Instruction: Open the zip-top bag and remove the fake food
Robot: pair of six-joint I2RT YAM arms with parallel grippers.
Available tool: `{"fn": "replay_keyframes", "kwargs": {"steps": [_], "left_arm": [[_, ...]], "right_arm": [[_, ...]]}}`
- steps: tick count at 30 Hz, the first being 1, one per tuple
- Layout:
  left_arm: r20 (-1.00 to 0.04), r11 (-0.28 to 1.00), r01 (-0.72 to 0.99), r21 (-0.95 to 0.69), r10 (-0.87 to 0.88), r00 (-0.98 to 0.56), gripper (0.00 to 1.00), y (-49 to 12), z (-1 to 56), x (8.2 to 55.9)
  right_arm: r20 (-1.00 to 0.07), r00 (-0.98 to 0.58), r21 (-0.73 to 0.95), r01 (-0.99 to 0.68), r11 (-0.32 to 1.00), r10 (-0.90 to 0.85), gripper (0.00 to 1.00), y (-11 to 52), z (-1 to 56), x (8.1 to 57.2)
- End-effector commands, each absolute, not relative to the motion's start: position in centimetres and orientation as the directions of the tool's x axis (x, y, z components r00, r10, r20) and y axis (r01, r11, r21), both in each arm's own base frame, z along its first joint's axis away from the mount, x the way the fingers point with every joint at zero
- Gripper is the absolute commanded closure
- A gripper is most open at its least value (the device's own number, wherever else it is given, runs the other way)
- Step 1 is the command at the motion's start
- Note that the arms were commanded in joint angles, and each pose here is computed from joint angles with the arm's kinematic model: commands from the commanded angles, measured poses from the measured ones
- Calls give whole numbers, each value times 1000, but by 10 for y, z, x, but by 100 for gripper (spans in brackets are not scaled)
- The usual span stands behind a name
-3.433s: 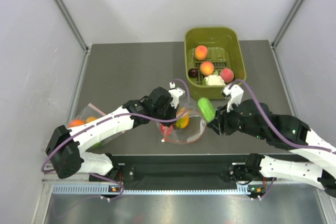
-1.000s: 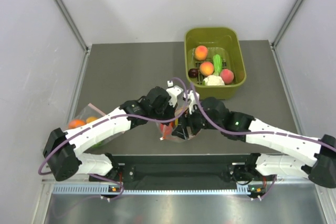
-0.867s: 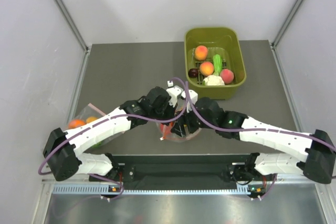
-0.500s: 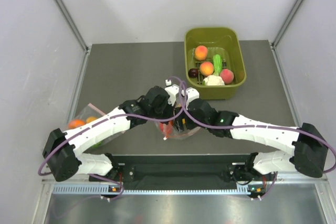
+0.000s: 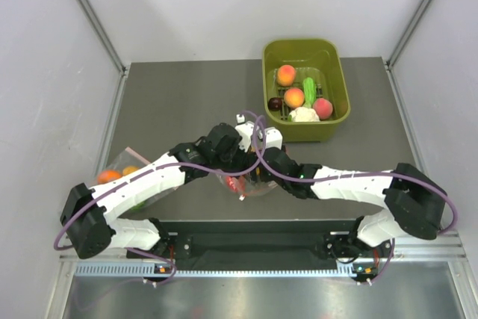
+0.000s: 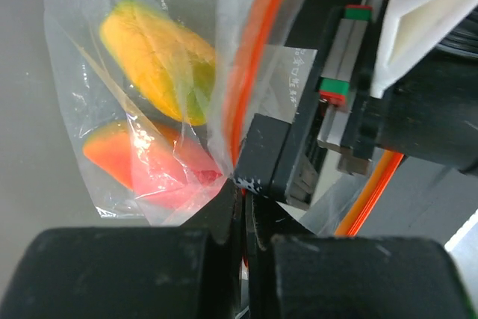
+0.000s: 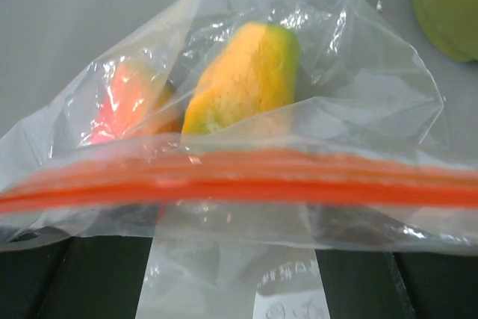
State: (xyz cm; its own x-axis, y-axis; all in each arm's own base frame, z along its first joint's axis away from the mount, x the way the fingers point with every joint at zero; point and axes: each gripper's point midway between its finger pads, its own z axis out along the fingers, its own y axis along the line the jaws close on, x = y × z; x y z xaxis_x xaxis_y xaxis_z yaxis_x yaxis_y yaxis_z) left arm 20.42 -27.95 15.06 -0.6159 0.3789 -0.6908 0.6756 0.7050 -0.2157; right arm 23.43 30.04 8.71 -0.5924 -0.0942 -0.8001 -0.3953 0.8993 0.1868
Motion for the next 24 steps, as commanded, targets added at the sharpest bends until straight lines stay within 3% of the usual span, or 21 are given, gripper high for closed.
{"fn": "replay_keyframes", "kwargs": {"steps": [1,14,24], "left_arm": [[-757,629,735,-252,345,-555,100,-296,180,200],[-764,534,785,-314,349,-542,100,-308,188,184],[-761,495,799,-340,355,-544,100,-313,189,178]], "right_arm": [[-861,-507,210,-423,882,-38,23,316,99,248],[-893,-445,196,-507,839,-61,19,329,70,249],[-941,-338,215,-629,747,-14,22,346,82,242]]}}
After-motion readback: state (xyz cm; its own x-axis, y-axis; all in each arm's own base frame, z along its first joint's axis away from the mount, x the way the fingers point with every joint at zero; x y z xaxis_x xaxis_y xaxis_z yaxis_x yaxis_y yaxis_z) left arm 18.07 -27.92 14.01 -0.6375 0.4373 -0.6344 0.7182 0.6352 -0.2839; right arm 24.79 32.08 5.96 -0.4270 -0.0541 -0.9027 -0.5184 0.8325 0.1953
